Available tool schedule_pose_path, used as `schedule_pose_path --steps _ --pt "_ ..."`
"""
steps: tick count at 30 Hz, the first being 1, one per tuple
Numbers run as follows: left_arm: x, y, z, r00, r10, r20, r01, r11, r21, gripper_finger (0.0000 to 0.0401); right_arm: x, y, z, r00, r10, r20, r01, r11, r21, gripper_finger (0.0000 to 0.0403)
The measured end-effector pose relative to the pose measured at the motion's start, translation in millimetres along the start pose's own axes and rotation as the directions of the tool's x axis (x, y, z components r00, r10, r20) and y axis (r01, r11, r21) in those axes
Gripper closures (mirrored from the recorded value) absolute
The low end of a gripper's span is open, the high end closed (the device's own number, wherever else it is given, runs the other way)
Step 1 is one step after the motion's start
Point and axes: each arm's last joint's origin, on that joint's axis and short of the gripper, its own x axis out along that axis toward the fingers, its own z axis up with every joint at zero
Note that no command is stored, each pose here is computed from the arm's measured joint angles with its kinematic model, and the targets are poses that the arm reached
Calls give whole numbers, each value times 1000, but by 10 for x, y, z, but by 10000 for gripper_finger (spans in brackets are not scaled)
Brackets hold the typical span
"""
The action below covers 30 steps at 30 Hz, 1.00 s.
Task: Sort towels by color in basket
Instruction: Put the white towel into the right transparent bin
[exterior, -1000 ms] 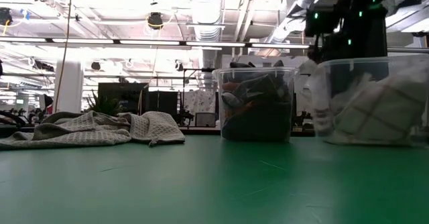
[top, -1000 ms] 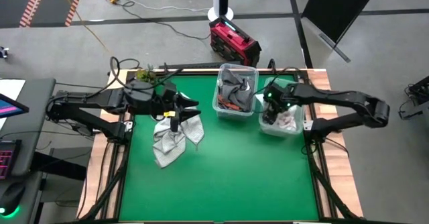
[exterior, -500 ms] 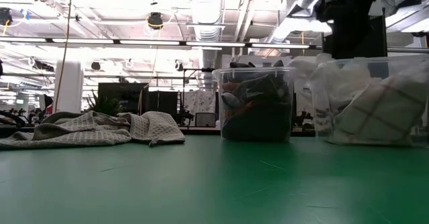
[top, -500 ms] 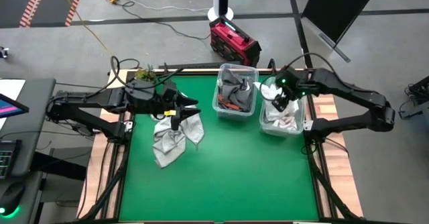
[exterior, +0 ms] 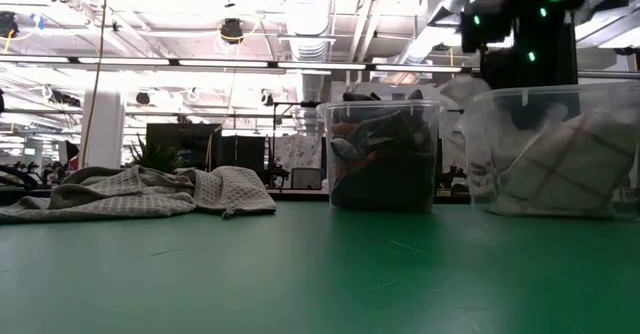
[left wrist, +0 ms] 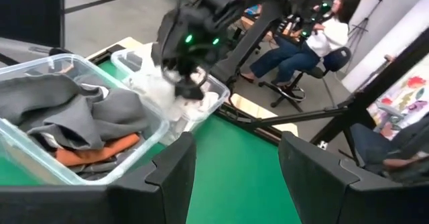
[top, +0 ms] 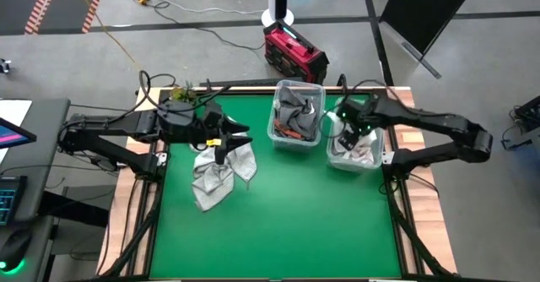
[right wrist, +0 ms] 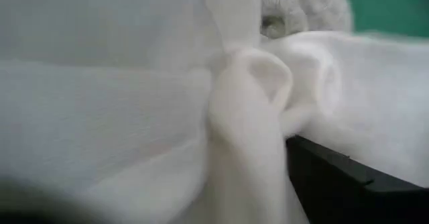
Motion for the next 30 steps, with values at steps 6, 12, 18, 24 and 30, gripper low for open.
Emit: schedule_pose_path --steps 6,12,18,24,30 --pt "-19 -11 5 1000 -7 2 7 1000 7 200 429 36 -184 1000 20 9 -21 997 76 117" --pt "-21 -4 11 1000 -5 5 5 1000 8 200 575 31 -152 999 31 -16 -29 991 134 117" --pt "-21 -3 11 1000 -4 5 4 1000 8 200 332 2 -102 997 38 -67 -32 995 95 117" --pt "-21 -3 12 1000 -4 5 4 1000 8 200 -80 -57 3 994 31 -106 -23 997 76 117" --pt "-21 -3 11 1000 -4 5 4 1000 8 200 -470 -76 50 992 26 -120 -21 999 46 117"
